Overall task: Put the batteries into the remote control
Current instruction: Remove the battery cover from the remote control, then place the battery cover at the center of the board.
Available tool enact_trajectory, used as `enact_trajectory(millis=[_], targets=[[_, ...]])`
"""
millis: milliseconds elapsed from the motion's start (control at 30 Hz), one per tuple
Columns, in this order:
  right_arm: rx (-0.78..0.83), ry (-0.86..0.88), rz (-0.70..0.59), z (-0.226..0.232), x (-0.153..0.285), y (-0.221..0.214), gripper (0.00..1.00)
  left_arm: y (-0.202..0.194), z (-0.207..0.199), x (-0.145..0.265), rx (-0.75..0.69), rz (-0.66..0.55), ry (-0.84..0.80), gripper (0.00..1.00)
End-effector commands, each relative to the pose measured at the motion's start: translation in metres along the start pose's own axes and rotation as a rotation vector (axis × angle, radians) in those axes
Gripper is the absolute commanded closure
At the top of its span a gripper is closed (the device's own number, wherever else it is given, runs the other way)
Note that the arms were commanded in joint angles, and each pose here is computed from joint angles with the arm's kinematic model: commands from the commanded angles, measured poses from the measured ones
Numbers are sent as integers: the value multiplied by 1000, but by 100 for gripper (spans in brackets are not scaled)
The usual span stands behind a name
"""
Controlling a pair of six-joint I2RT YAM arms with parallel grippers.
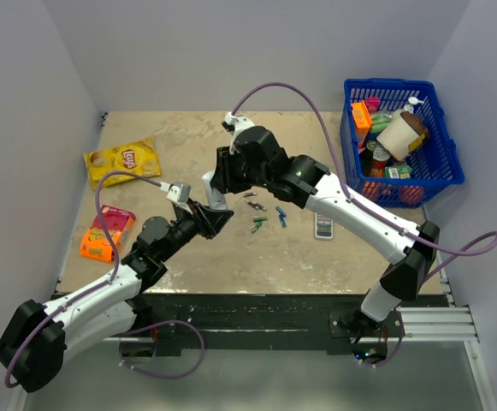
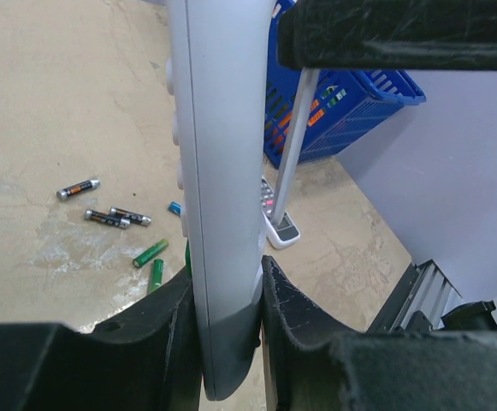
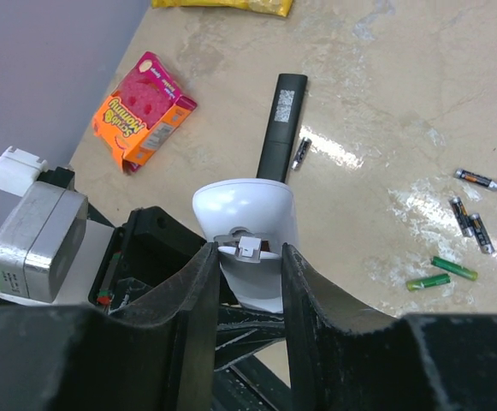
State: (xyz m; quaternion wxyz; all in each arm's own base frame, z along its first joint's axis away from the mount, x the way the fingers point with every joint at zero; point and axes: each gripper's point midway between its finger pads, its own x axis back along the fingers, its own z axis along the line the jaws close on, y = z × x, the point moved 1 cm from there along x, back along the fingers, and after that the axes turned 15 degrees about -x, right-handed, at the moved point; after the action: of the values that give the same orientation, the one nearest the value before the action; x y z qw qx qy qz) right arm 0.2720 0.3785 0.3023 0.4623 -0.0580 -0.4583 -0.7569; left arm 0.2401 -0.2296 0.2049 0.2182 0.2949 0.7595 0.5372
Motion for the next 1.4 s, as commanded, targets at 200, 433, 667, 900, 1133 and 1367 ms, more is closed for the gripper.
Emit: enact_trajectory(millis=[200,433,667,900,1133,1367], targets=[[7,-49,-99,-23,29,37,89,6,28,8,-9,-23,168,100],[-17,-290,88,-119,21,-17,89,20,67,27,-70,-61,324,100],[-52,-455,316,-193,11,-107,89,36,81,37,-194,-80,386,100],[-73,-541,439,-233,-10,-157,84,33,79,36,-207,-79,365,100],[-60,-594,486,-255,-20,-177,77,26,81,38,-211,-67,366,100],[-40,-613,496,-262,-22,-181,52,28,80,37,-224,-70,360,100]])
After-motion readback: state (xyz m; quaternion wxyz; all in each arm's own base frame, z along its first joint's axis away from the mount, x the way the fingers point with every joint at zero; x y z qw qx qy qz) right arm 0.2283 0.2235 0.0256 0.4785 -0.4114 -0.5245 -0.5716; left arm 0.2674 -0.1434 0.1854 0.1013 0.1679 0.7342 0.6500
